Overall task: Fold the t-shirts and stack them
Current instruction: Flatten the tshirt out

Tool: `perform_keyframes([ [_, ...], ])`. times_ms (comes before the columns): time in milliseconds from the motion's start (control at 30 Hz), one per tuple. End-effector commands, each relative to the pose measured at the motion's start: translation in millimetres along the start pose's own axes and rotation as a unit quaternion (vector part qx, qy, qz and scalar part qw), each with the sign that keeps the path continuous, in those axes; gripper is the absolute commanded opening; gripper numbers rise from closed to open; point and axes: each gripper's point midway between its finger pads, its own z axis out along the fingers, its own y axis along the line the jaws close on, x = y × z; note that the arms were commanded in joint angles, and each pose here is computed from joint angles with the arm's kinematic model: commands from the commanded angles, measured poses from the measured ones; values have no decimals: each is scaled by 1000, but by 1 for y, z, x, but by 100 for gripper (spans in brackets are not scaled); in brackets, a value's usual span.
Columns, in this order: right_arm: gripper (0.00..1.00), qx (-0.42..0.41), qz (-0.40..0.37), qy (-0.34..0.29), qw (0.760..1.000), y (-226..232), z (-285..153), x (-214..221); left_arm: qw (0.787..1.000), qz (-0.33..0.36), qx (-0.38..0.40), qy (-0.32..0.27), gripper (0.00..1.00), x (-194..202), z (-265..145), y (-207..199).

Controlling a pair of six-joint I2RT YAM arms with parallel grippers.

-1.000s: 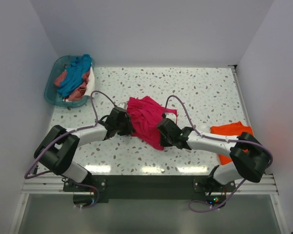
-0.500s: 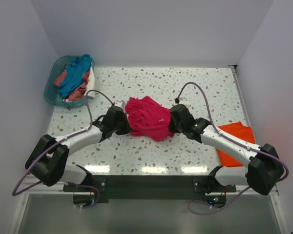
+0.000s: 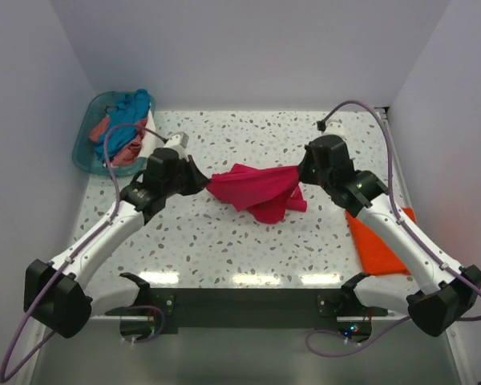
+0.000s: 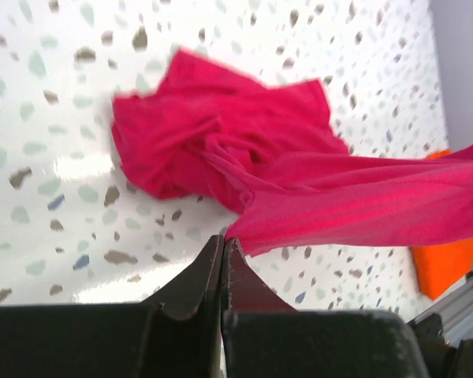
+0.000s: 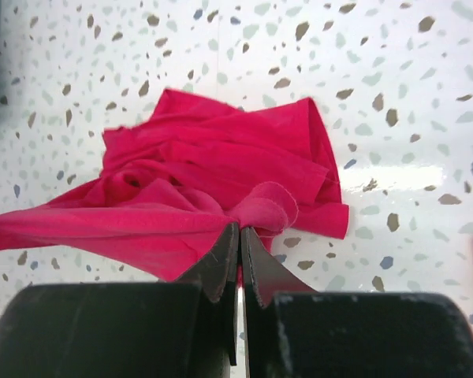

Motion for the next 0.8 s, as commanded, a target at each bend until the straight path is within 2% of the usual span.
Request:
perform_keyframes([
  [0, 0, 18, -2, -69, 997, -8, -23, -67, 998, 11, 1, -65, 0, -61, -32, -1],
  [100, 0, 12, -3, -108, 994, -1, -41, -112, 995, 5, 7, -100, 0, -107, -47, 0],
  [200, 0, -2, -10, -149, 989, 12, -59, -158, 986, 28, 40, -162, 0, -170, -78, -38],
  [233, 0, -2, -18, -152, 988, 16, -56, -166, 983, 32, 49, -175, 0, -182, -84, -46],
  [300, 0, -27, -16, -191, 981, 30, -79, -200, 974, 40, 67, -215, 0, -214, -106, -68],
  [367, 0, -43, -20, -219, 975, 41, -94, -227, 969, 41, 64, -235, 0, -234, -117, -73],
  [533, 0, -100, -27, -272, 957, 69, -120, -267, 942, 44, 80, -323, 0, -292, -175, -90],
  [633, 0, -151, -29, -294, 943, 98, -121, -291, 923, 40, 77, -376, 0, -331, -203, -89],
  [667, 0, -175, -23, -321, 931, 108, -141, -310, 920, 36, 67, -384, 0, -345, -202, -77],
  [700, 0, -185, -29, -308, 933, 123, -113, -311, 909, 33, 76, -409, 0, -360, -221, -83],
  [767, 0, -220, -29, -339, 914, 140, -125, -333, 891, 37, 90, -443, 0, -387, -243, -78],
])
